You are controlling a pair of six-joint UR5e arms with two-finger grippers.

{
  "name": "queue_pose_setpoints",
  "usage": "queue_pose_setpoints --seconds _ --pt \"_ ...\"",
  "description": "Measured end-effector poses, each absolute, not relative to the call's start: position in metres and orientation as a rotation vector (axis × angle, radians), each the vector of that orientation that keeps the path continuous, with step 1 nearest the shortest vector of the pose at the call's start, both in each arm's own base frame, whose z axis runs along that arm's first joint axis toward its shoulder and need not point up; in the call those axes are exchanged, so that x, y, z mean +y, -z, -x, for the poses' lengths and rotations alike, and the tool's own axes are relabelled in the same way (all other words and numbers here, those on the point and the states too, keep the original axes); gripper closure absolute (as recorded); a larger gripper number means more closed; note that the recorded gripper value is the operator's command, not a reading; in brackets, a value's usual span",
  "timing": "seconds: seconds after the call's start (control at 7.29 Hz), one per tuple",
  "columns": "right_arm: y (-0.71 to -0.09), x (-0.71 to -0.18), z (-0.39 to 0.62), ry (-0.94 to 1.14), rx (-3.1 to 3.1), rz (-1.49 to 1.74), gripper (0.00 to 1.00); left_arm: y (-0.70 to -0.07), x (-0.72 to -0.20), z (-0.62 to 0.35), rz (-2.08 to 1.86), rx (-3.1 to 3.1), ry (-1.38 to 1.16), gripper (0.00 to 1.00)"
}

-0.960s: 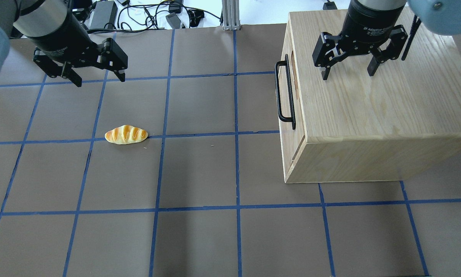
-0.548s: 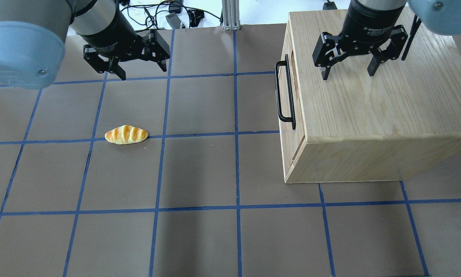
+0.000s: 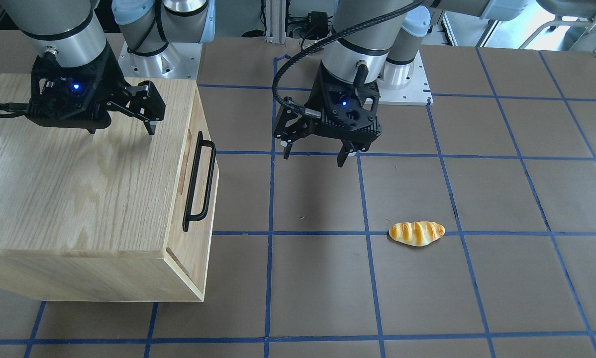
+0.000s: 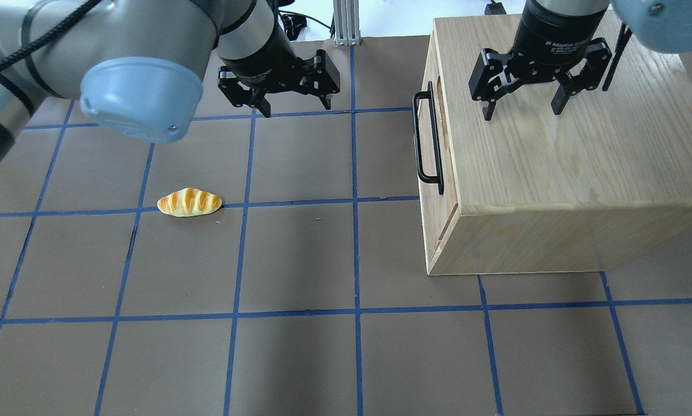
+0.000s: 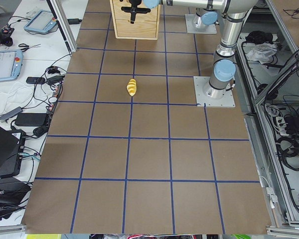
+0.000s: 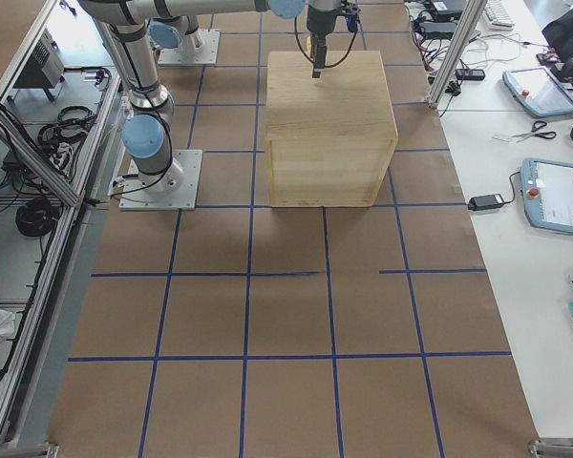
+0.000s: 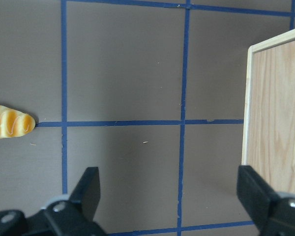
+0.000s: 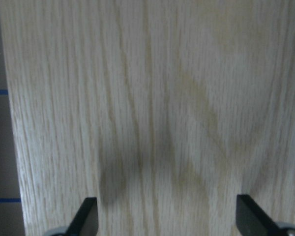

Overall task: Open upper drawer
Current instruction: 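Move the left gripper across toward the black drawer handle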

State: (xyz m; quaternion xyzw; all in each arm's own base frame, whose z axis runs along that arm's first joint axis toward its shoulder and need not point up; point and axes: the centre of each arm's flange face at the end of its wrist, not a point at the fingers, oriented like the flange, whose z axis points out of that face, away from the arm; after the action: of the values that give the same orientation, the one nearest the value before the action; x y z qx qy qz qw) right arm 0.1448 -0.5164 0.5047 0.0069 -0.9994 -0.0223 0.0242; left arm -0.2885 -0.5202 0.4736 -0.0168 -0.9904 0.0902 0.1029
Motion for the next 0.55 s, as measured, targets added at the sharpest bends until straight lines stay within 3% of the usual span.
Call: queue_pose_setpoints --seconds 0.55 --pt "-0.505 -0.516 -0.145 0.069 -3.092 -0.021 0.0 -0.437 -0.529 0.342 0.079 -2.838 -0.254 0.0"
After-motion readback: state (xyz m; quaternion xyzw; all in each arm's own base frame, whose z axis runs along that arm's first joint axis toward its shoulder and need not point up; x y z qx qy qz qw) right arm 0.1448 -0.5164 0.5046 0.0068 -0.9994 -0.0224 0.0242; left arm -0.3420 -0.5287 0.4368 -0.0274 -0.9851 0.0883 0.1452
